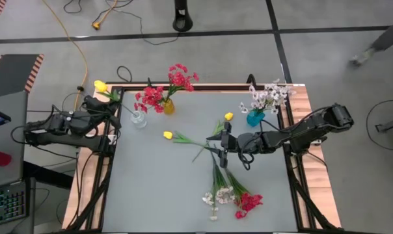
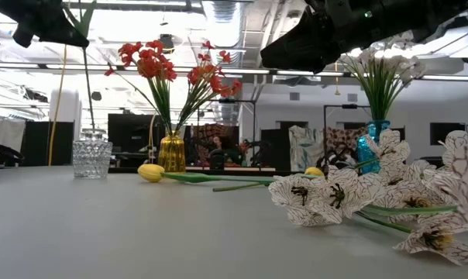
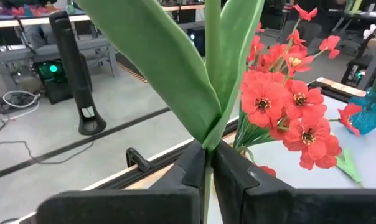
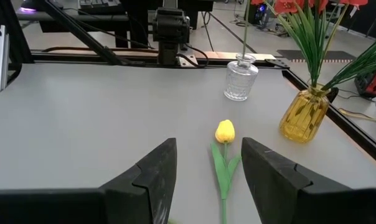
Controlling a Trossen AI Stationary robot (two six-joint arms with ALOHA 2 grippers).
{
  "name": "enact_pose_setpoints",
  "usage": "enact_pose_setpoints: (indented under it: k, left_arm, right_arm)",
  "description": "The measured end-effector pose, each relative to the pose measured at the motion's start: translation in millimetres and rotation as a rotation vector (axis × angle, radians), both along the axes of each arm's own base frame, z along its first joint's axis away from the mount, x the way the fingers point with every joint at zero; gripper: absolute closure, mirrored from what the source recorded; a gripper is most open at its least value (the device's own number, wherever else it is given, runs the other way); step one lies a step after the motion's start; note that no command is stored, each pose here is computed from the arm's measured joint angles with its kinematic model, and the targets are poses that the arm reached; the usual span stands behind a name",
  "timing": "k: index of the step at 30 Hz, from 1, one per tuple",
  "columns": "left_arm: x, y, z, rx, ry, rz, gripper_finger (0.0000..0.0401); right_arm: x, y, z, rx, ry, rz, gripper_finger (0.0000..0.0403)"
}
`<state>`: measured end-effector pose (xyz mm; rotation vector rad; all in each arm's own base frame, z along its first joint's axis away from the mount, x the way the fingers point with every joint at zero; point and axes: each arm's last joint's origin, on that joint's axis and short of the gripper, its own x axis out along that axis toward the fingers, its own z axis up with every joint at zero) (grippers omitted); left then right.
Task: Sort flowers into vase by color
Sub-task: Put the middle yellow tulip into the transparent vase
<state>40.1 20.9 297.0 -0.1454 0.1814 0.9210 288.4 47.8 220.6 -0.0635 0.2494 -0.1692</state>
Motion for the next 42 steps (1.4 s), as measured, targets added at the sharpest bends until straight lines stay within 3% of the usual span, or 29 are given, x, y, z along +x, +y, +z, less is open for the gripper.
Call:
enact_pose_setpoints:
  k: [11, 18, 37, 42]
  left_arm:
    - [-0.7, -0.5, -5.2, -0.063, -0.002, -0.010, 0.0279]
    - [0.7, -2.1, -6.1, -0.095, 0.007, -0.084, 0.0235]
    - [1.5, -3.1, -6.6, -0.105, 0.021, -0.127, 0.0225]
    - [1.8, -4.4, -8.6, -0.150, 0.023, -0.172, 0.0225]
  right_arm:
    - [0.0, 0.0, -0.1, 0.000, 0.001, 0.000, 0.0196]
    - [0.0, 0.0, -0.1, 0.000, 0.001, 0.001, 0.0196]
    - [0.0, 0.1, -0.1, 0.000, 0.001, 0.003, 0.0196]
    - [0.0, 0.1, -0.1, 0.000, 0.001, 0.003, 0.0196]
